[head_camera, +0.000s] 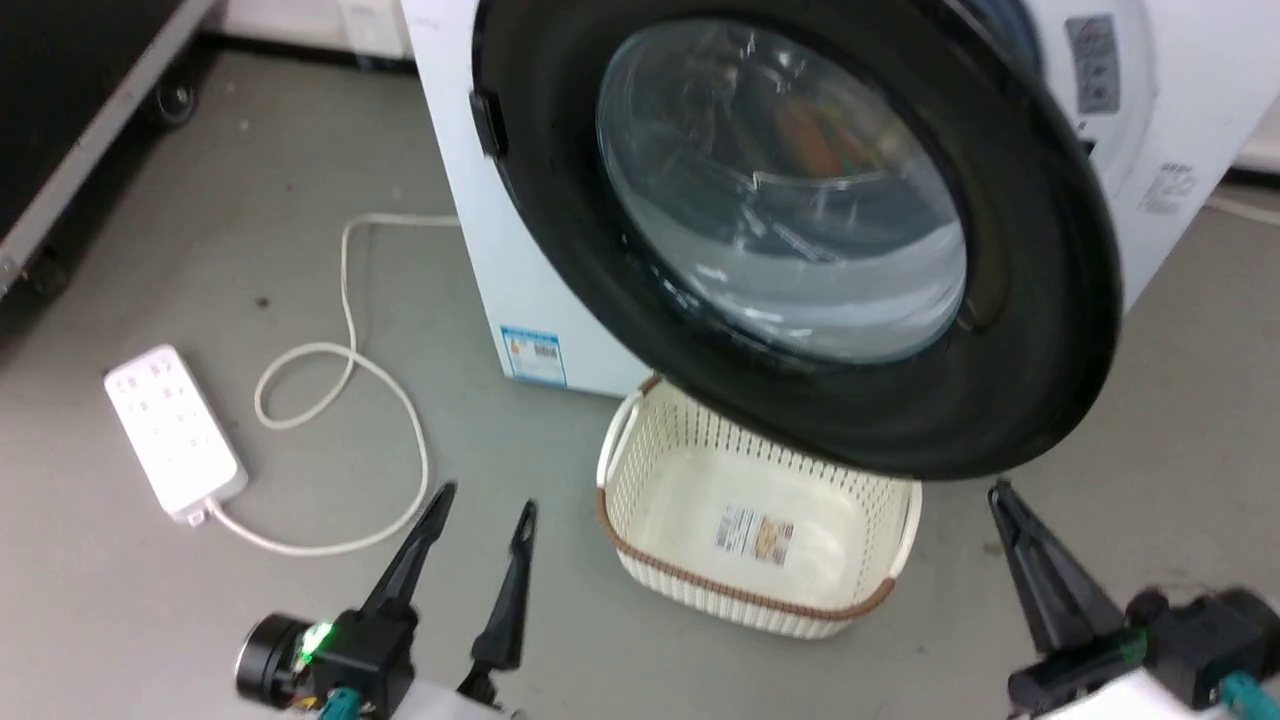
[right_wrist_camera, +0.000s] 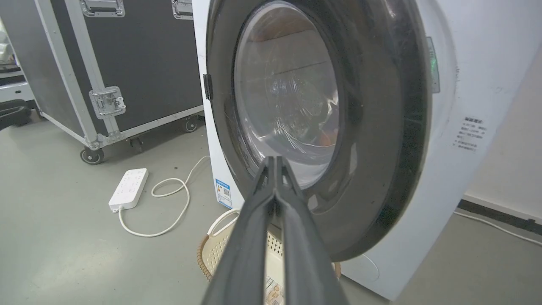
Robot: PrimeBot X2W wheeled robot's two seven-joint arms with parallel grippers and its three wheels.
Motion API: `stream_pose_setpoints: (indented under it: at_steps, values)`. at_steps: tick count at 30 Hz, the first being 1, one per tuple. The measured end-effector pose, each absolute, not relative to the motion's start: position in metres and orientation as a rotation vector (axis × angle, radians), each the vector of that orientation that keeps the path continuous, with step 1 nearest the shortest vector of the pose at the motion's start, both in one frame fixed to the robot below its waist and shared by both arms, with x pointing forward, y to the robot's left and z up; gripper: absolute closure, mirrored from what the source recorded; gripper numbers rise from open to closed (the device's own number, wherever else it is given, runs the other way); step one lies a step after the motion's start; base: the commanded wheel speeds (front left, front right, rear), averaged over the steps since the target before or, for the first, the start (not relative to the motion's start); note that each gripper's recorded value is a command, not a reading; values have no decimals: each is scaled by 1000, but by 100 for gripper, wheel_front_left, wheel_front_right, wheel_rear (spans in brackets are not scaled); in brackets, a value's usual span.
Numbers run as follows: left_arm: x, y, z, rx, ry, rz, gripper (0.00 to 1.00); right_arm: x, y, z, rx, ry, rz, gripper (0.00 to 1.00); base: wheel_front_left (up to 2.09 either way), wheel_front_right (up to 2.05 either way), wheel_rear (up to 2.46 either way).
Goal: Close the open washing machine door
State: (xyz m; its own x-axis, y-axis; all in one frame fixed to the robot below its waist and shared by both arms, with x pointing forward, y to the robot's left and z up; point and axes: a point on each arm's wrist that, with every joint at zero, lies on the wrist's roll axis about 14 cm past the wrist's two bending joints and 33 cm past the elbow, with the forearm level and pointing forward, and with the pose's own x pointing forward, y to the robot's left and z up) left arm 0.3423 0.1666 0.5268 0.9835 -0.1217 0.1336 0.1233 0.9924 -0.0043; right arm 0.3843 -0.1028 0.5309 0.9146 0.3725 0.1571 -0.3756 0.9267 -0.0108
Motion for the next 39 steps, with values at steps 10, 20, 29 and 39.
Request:
stream_pose_setpoints:
  at_steps: [10,20,29,39]
  values:
    - [384,144,514,-18,-106,-175,0,468,-120,511,-92,-100,474,100,0,0,0]
    - [416,130,483,-22,-37,-204,0,565,-149,492,-107,-23,445,100,0,0,0]
    - [435,128,464,-27,-4,-196,0,636,-180,496,-115,-20,350,100,0,0,0]
    - [439,137,476,-24,-38,-161,0,645,-177,494,-103,-3,347,100,0,0,0]
